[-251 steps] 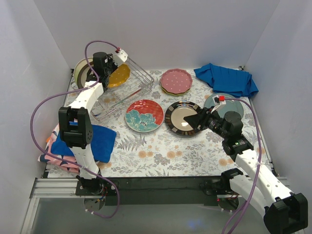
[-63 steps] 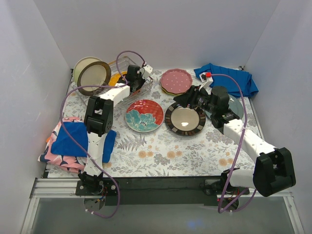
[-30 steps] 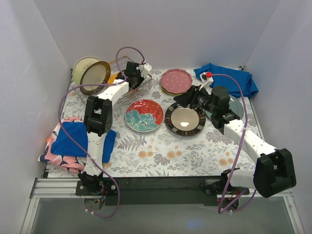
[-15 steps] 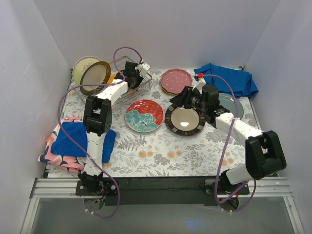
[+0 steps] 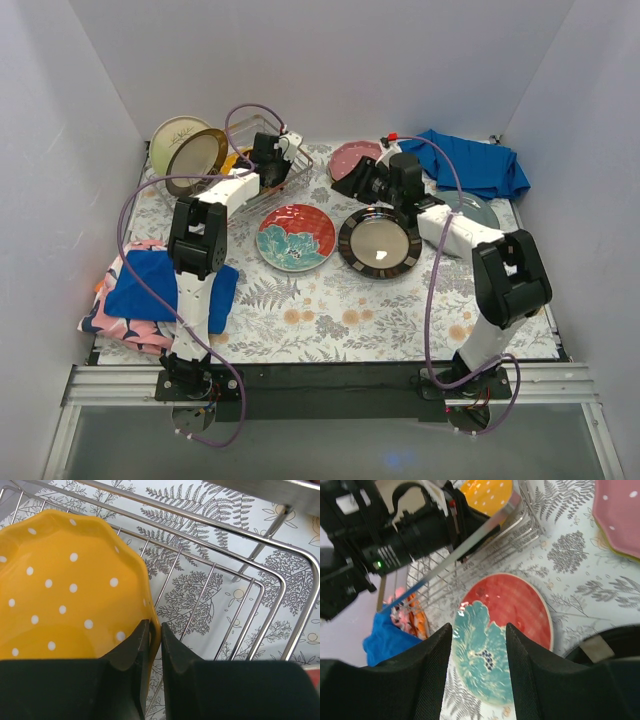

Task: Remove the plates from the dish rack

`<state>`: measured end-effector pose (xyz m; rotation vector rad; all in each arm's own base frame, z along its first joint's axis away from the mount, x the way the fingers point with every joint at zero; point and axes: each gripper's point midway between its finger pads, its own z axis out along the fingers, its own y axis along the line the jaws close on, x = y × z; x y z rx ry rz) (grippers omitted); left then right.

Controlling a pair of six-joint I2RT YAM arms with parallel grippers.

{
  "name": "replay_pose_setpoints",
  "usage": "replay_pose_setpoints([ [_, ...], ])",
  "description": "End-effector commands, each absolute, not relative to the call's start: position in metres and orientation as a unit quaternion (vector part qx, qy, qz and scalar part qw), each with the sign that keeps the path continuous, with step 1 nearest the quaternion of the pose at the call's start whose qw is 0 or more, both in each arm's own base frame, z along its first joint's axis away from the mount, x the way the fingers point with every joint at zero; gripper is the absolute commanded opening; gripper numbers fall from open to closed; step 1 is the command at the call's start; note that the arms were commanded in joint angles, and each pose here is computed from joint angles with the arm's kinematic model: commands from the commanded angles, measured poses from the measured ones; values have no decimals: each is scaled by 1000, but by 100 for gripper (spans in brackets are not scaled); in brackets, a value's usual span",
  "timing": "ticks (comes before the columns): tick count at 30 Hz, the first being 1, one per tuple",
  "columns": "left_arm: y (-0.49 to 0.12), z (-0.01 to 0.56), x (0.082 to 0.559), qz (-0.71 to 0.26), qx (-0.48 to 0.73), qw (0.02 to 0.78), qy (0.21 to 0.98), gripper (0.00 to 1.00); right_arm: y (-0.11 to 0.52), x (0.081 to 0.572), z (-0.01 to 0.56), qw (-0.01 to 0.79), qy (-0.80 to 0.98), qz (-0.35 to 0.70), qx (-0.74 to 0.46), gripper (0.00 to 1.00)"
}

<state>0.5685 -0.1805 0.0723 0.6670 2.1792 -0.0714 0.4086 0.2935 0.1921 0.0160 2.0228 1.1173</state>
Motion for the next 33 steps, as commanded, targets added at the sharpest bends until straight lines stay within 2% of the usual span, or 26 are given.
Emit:
replay_pose_setpoints([
  [1,-214,175,547,-93,248,487,832,0,312,447,211,415,781,462,60,52],
  [2,-214,173,547,-91,248,486,833,0,318,456,227,424,770,472,62,52],
  [5,-214,174,549,-90,243,490,832,0,333,475,229,421,768,476,80,51],
  [12,-212,175,548,-92,228,500,831,0,363,499,185,389,790,463,105,53],
  [25,-210,179,544,-92,226,508,826,0,395,526,137,366,807,446,127,53],
  [29,-211,185,550,-89,225,514,823,0,392,525,118,359,819,430,125,45],
  [33,-217,197,553,-105,223,519,819,0,387,526,107,363,827,411,123,31],
])
